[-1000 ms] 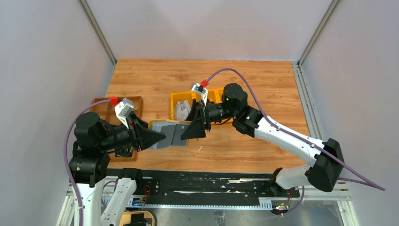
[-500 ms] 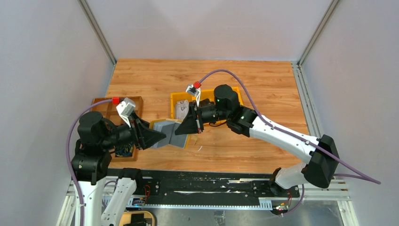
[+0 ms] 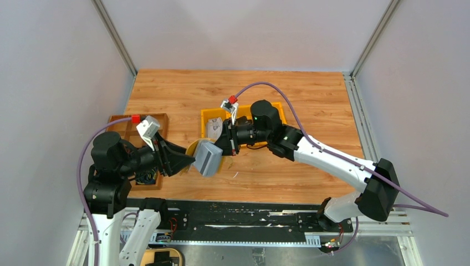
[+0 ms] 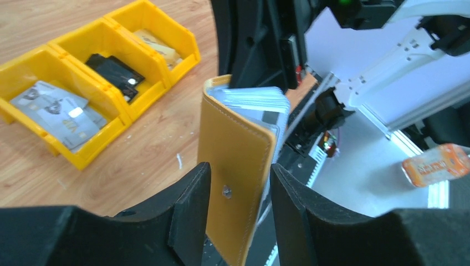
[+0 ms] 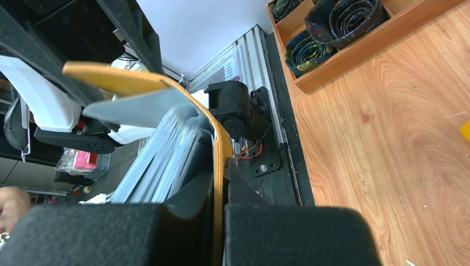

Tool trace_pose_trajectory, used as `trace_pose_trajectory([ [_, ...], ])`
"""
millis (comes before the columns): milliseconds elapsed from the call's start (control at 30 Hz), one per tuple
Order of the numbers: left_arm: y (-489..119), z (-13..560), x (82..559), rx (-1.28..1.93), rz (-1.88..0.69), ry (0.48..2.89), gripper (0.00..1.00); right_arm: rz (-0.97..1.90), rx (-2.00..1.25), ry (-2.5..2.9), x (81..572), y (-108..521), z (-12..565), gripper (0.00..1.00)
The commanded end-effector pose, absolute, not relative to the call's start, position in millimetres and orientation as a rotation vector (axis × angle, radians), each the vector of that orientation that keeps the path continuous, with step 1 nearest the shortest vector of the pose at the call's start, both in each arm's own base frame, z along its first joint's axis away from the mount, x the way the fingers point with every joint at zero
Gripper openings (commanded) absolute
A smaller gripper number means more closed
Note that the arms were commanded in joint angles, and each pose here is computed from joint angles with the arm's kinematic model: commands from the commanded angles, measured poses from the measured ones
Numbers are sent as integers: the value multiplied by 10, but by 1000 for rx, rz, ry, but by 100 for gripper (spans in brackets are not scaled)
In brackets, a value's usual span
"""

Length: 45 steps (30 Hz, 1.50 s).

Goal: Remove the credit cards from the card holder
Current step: Remove the credit card from the card holder.

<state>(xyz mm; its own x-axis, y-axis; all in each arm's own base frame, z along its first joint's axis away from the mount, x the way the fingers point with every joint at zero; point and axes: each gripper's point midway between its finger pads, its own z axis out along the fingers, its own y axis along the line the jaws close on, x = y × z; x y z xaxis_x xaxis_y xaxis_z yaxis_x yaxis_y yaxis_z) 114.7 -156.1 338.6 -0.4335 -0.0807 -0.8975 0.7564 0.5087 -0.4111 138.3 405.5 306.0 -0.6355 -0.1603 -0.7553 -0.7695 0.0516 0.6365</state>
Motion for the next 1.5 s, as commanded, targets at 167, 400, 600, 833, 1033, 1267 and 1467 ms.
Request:
trace_pose_trajectory([
  [167,-1546,3357,1134,546,-1059,1780,91,1578,-871,1820,1382,4102,3424,0],
  [400,-1574,3225,1053,554,-1102,1793,97,1465,-796,1864,1393,4209,3512,0],
  [600,-1521,3232,1075,564,-1018,1758,96,1422,-785,1870,1391,4310,3539,0],
  [833,-1372,3276,1178,576,-822,1697,79,1425,-799,1868,1367,4319,3524,0],
  [1033,-1237,3373,1274,533,-695,1674,59,1429,-807,1860,1336,4278,3518,0],
  [1267,-1534,3287,969,638,-996,1691,97,1435,-783,1871,1386,4365,3534,0],
  [1467,-1501,3135,1039,624,-965,1718,96,1433,-776,1863,1396,4403,3586,0],
])
